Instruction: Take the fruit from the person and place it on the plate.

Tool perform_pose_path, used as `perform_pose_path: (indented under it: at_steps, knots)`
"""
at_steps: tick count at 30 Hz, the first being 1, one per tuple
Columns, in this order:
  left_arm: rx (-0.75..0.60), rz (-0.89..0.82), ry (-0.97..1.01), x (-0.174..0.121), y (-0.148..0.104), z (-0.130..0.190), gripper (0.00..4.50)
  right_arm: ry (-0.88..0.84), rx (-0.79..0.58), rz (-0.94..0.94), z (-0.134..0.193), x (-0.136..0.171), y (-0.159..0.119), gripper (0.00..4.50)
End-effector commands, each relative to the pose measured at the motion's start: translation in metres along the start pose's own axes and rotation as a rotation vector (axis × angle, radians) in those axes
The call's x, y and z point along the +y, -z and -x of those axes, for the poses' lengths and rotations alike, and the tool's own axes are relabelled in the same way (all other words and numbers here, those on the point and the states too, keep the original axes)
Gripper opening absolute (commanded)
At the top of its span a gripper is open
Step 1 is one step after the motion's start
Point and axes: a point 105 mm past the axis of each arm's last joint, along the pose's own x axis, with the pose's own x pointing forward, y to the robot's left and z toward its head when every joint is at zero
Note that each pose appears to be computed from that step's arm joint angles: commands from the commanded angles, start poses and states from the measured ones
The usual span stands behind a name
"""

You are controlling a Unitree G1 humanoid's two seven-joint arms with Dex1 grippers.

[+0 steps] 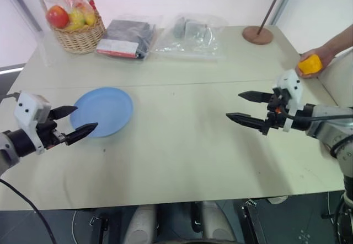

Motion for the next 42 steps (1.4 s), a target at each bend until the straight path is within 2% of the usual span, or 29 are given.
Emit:
perform_pose_path:
  at_steps: [1, 42]
  knots:
    - [-0.021, -0.035, 0.027, -0.005, -0.009, -0.002, 4.50, 0.015, -0.033, 0.049, 0.004, -0.002, -0.012, 4.47]
    - [-0.045, -0.029, 0.077, -0.008, -0.014, -0.016, 4.50, 0.032, -0.037, 0.051, 0.005, -0.004, -0.010, 4.47]
